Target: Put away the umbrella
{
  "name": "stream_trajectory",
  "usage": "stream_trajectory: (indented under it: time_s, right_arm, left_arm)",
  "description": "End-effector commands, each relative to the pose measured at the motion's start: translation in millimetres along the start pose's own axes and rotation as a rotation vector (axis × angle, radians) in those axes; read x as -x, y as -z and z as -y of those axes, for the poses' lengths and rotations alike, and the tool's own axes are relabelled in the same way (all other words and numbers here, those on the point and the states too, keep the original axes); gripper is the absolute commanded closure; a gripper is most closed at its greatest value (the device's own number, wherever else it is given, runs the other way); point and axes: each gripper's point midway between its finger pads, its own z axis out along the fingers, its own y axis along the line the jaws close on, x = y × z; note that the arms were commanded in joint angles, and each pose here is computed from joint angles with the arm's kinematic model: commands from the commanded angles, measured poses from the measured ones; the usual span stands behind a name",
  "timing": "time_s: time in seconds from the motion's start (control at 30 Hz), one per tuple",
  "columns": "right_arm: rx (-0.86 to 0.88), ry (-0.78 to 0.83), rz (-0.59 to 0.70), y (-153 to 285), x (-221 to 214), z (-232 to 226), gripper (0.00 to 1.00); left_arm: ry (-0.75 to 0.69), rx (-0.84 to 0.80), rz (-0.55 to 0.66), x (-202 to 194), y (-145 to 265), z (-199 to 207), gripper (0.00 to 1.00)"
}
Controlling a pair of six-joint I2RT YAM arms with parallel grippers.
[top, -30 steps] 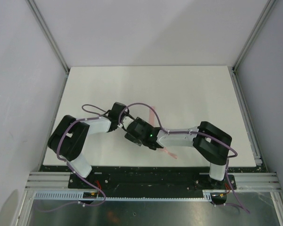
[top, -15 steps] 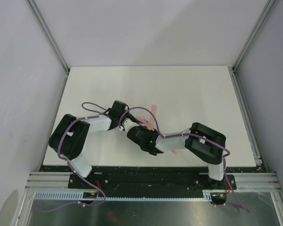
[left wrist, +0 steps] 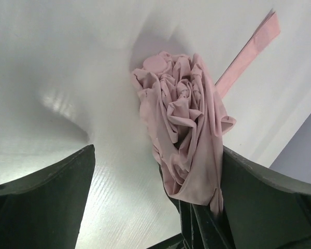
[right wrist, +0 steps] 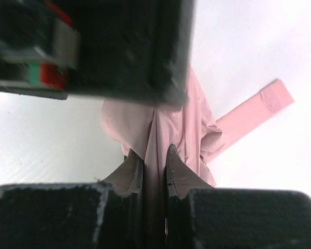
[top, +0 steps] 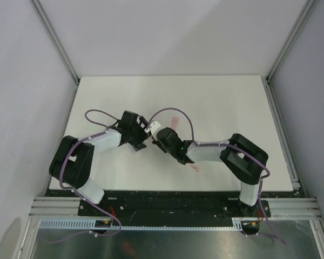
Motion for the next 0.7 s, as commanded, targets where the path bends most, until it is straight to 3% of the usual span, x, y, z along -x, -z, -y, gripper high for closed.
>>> stream_trajectory:
  time_s: [0.0,0.33,0.5,0.67]
  right_arm:
    - [0.306,-0.069,-0.372,15,-124,-54,1.00]
    - [0.550,-0.262,-0.394,24,-121,-71,1.00]
    - [0.588,-0.298,-0.376,22,-114,-74,1.00]
    - [0.617,-0.334,-0.371,20,-111,-74,1.00]
  left_arm:
    - [-0.032,-0.067,0.038,25,22,6,0.01]
    - [-0.020,-0.295,0.018,19,40,23,0.01]
    - [-0.034,-0.262,0.005,5,26,17,0.01]
    - [0.048,-0.088,-0.009,-8,-1,-23,0.01]
